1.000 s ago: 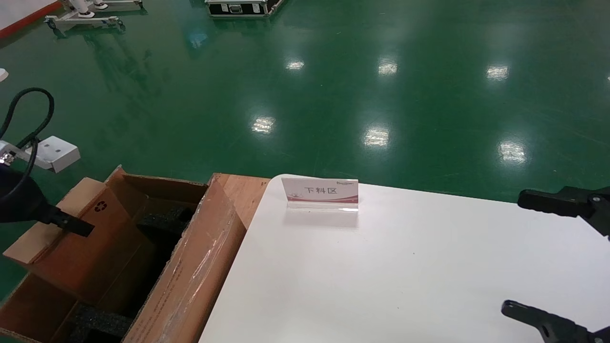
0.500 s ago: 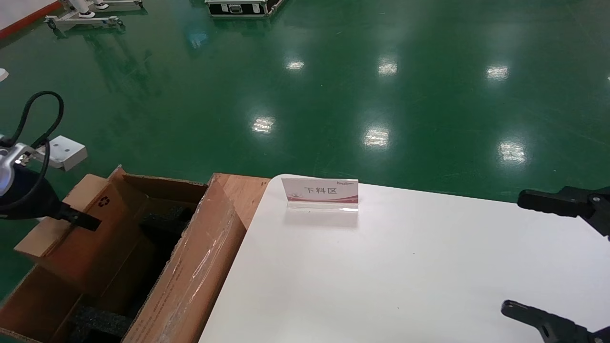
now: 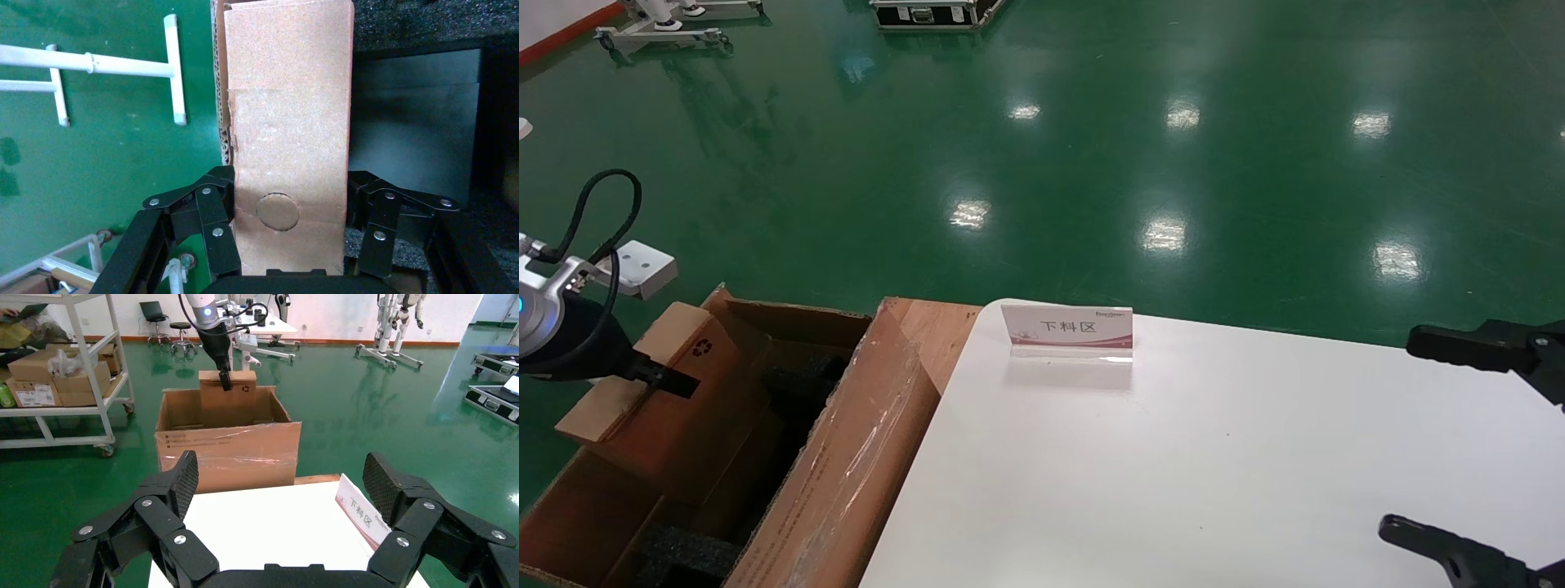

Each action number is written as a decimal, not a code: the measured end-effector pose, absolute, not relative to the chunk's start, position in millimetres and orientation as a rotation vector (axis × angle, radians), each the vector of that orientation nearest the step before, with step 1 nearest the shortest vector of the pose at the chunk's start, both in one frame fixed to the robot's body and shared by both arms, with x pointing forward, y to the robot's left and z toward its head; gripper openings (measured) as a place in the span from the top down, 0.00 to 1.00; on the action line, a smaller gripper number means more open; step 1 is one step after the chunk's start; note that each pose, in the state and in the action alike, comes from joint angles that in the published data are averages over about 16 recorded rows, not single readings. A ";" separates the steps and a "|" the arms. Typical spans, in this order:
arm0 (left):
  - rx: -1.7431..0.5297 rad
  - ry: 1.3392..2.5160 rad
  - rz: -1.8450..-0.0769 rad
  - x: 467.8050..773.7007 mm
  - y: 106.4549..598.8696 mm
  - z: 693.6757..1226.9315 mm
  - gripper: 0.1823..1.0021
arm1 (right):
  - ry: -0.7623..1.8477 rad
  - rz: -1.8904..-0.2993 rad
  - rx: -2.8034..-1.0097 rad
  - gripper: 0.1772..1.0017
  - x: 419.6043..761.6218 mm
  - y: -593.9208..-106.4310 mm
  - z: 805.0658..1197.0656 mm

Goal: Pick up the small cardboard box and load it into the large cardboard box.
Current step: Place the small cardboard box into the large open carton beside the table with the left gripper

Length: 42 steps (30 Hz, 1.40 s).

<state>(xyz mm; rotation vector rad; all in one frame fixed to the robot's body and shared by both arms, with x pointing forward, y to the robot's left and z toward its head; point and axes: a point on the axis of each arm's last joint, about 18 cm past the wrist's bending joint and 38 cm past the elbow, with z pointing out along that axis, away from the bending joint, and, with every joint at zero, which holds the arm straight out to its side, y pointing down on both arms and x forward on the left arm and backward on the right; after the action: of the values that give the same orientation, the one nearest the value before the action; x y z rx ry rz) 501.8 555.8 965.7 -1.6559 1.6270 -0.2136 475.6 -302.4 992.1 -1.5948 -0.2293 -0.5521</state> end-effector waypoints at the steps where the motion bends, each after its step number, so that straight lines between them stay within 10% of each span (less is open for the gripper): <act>1: -1.658 1.626 -0.212 501.7 556.4 964.3 0.89 | -0.229 -0.552 -1.595 0.00 475.6 -302.4 992.1; 42: -1.759 1.625 -0.185 499.1 564.3 918.0 0.87 | -0.229 -0.552 -1.595 0.00 475.7 -302.5 992.1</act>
<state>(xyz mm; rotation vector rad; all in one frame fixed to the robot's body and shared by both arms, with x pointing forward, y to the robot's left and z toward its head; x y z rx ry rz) 499.1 564.3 918.0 -1.7590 1.6246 -0.1851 475.7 -302.5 992.1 -1.5945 -0.2287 -0.5521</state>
